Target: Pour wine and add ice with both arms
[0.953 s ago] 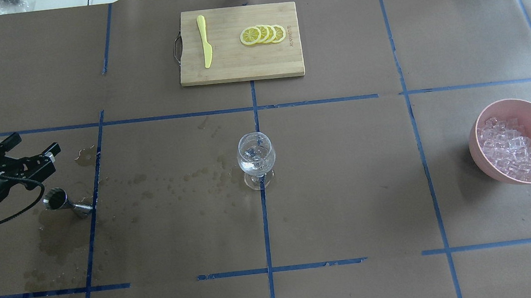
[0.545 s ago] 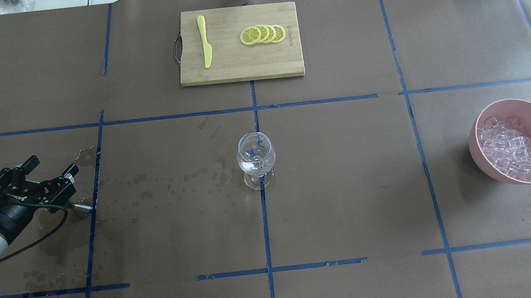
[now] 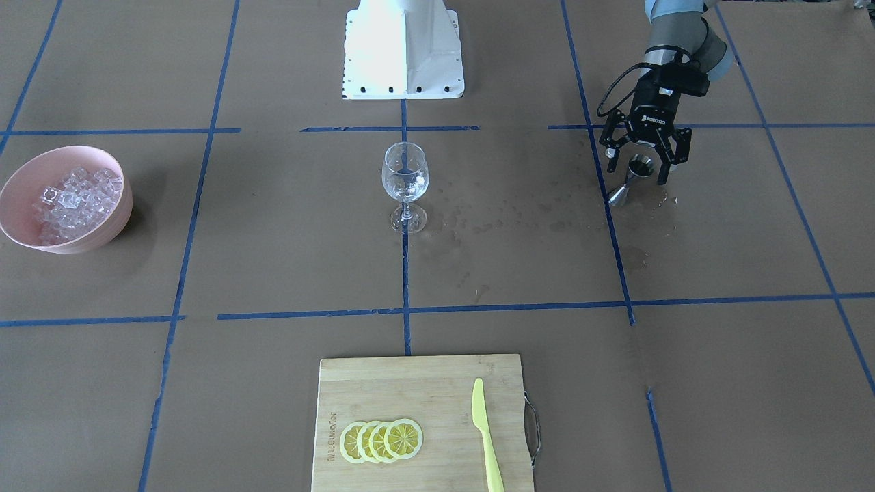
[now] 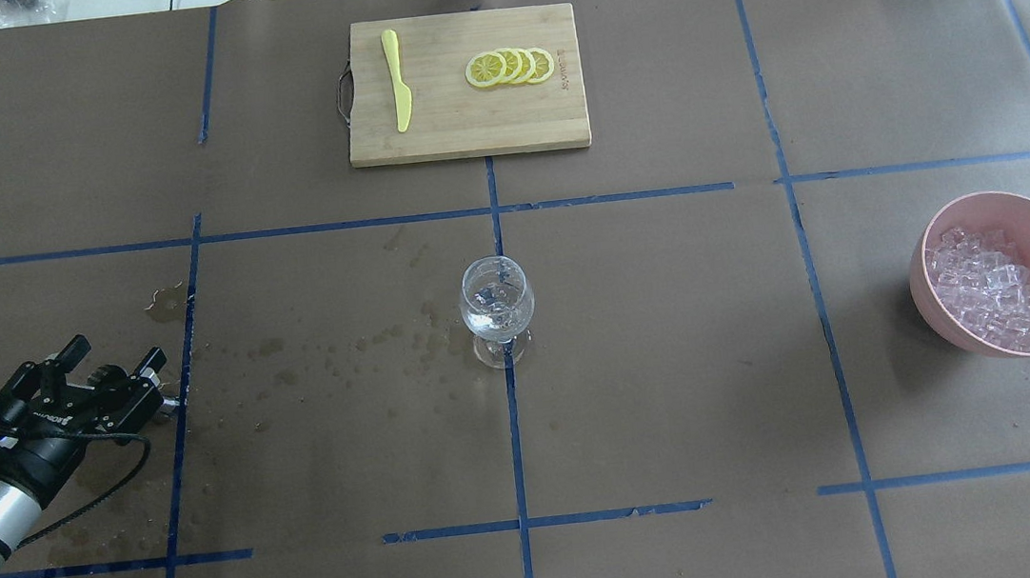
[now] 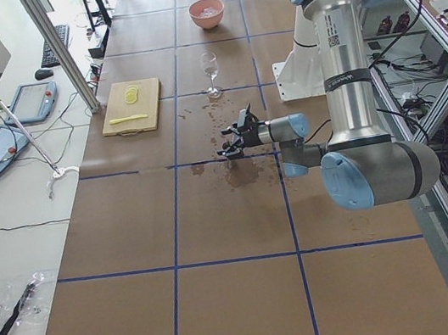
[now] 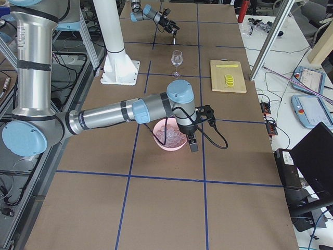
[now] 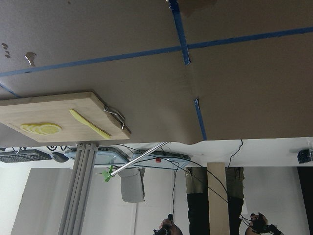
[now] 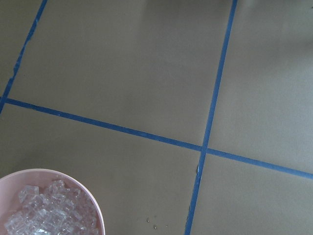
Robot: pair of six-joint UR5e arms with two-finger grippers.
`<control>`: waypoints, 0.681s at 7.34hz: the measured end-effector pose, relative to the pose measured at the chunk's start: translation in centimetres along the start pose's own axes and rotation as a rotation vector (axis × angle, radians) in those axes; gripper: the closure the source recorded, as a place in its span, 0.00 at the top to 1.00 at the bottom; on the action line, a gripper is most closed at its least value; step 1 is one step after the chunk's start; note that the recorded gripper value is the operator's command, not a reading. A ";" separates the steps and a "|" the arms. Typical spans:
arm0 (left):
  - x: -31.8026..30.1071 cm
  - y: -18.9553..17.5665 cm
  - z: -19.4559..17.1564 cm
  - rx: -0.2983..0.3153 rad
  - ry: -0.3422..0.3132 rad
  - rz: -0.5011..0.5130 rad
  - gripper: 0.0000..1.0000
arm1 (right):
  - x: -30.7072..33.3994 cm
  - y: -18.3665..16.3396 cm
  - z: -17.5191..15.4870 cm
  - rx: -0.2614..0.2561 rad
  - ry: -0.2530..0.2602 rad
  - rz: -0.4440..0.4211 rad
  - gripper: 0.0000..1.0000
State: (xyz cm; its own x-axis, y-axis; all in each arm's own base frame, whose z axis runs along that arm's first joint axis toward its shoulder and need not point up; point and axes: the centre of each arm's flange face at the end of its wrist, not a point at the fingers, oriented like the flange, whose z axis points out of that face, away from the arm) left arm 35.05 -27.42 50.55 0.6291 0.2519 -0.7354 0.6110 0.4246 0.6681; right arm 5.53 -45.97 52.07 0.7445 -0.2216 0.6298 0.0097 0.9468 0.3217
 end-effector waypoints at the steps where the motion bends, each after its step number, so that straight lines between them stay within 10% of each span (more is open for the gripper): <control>1: -0.1 0.8 -0.2 -0.001 -0.007 -0.005 1.00 | 0.0 0.0 0.0 0.000 0.000 0.000 1.00; 5: -0.3 3.4 -0.7 -0.004 -0.024 -0.004 0.96 | 0.1 0.3 0.1 -0.004 0.000 0.003 1.00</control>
State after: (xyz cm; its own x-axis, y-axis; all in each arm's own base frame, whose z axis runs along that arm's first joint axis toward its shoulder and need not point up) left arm 36.60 -25.43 53.01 0.6380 0.2298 -0.7350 0.6117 0.4286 0.6649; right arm 5.53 -45.78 52.31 0.7446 -0.2188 0.6306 0.0100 0.9483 0.3172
